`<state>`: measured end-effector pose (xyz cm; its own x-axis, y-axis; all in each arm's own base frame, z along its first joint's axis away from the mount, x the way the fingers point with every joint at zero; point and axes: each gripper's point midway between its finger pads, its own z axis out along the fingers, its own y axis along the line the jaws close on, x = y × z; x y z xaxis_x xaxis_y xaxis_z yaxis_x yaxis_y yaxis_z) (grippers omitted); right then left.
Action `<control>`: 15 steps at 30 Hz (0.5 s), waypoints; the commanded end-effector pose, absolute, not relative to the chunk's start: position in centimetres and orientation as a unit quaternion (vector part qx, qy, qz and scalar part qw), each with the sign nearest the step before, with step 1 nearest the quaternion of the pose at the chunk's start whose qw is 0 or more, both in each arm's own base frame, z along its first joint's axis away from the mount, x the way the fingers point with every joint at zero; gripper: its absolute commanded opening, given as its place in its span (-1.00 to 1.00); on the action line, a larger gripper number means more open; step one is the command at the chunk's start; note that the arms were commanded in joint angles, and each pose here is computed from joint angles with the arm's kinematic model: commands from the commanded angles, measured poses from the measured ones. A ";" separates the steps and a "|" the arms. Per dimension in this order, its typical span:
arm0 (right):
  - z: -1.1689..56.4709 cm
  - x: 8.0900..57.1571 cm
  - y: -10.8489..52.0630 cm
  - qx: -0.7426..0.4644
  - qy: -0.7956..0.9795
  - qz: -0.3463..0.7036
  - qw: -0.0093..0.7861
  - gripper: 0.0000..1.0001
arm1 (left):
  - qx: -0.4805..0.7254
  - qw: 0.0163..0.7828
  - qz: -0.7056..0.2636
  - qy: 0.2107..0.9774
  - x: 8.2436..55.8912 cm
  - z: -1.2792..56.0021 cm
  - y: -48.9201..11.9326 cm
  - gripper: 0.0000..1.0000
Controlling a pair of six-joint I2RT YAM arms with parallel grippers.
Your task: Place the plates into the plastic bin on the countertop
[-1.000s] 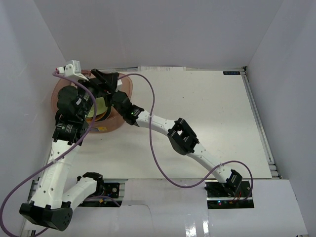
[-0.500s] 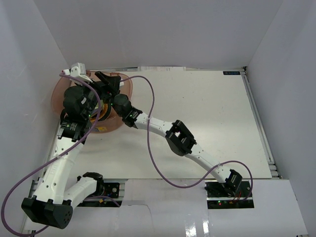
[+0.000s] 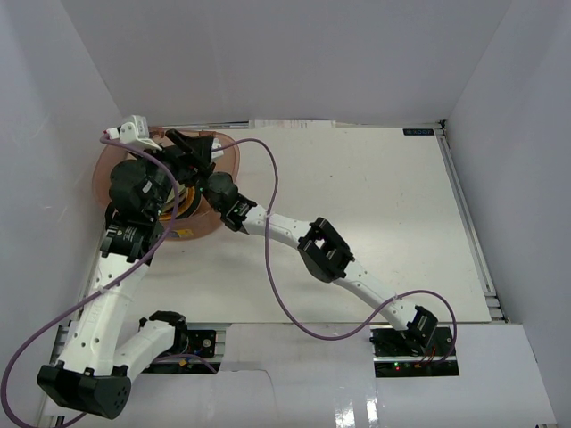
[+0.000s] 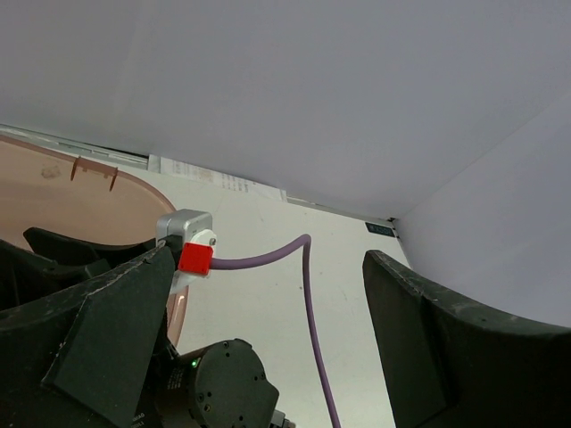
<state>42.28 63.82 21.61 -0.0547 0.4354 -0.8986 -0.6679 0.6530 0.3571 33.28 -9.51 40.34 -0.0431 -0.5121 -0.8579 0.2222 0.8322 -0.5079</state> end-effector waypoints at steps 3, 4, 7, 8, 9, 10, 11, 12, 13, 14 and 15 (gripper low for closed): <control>25.6 40.9 63.4 -0.107 0.570 0.422 0.697 -0.06 | -0.111 0.702 -0.254 0.656 32.9 41.2 -8.7 0.96; 25.3 40.7 63.5 -0.117 0.572 0.423 0.692 0.00 | -0.112 0.703 -0.251 0.656 32.9 41.2 -8.6 0.96; 27.9 39.0 63.7 -0.146 0.556 0.450 0.683 0.02 | -0.115 0.711 -0.242 0.650 32.5 41.7 -8.1 0.96; 28.3 38.7 63.4 -0.150 0.560 0.450 0.680 0.01 | -0.115 0.715 -0.242 0.645 32.3 42.3 -8.0 0.96; 28.3 38.3 63.2 -0.154 0.563 0.451 0.675 0.02 | -0.115 0.719 -0.242 0.641 32.1 42.7 -7.9 0.96; 28.4 38.0 63.0 -0.156 0.565 0.454 0.672 0.02 | -0.116 0.726 -0.242 0.633 31.5 43.5 -7.7 0.96; 28.3 37.5 62.4 -0.160 0.571 0.453 0.665 0.02 | -0.116 0.731 -0.244 0.627 31.3 44.1 -7.6 0.96; 28.9 36.9 62.2 -0.164 0.566 0.464 0.662 0.01 | -0.118 0.734 -0.246 0.622 31.0 44.5 -7.5 0.96; 30.8 36.3 61.6 -0.164 0.555 0.474 0.664 -0.04 | -0.117 0.740 -0.250 0.614 30.5 45.1 -7.4 0.96; 30.3 35.9 61.6 -0.173 0.558 0.476 0.657 -0.21 | -0.117 0.743 -0.252 0.610 30.3 45.5 -7.3 0.96; 31.2 34.9 61.8 -0.192 0.549 0.489 0.650 -0.44 | -0.117 0.746 -0.252 0.605 30.0 46.0 -7.2 0.96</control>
<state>37.81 62.46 21.21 -0.1453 0.2893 -0.9462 -0.7647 0.5739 0.2929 31.72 -7.96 42.46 0.0509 -0.5072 -0.8603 0.2046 0.8485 -0.4881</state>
